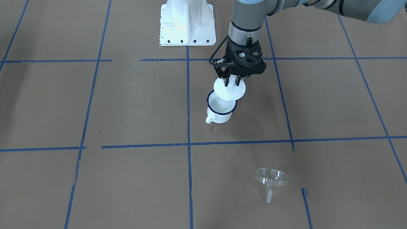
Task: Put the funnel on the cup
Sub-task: 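Lift the white funnel from the mug and lower it onto the table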
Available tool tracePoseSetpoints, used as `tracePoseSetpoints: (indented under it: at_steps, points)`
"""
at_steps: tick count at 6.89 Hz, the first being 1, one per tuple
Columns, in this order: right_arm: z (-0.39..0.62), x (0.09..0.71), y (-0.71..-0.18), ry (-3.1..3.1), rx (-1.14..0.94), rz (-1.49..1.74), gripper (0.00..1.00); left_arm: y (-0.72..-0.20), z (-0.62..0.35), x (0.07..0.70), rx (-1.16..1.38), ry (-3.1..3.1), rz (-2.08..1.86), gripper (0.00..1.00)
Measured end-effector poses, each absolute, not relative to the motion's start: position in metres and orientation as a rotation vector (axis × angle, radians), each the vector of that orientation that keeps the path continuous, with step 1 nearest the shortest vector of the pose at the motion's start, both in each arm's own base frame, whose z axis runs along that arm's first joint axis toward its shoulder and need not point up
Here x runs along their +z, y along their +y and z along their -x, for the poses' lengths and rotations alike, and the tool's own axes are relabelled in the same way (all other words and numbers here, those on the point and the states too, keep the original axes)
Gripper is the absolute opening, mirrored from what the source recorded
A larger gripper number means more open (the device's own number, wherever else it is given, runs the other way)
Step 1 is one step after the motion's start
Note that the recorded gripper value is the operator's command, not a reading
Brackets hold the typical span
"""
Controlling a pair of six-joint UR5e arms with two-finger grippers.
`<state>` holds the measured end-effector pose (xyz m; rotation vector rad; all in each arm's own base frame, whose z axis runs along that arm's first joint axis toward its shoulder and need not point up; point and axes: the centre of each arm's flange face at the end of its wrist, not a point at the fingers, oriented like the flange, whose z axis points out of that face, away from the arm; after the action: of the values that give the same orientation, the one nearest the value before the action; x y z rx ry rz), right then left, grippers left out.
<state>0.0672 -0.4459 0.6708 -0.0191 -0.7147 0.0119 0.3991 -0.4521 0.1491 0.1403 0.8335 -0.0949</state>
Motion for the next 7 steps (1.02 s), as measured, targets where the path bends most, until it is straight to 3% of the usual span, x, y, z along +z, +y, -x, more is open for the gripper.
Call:
tracePoseSetpoints:
  at_steps: [3,7]
  points:
    - [-0.067,0.671,-0.446,-0.715,0.012,0.019,1.0,-0.419,-0.341,0.202,-0.022,0.818,-0.184,0.0]
    - [-0.067,0.671,-0.446,-0.715,0.012,0.019,1.0,-0.426,-0.408,0.316,0.036,0.825,-0.155,0.0]
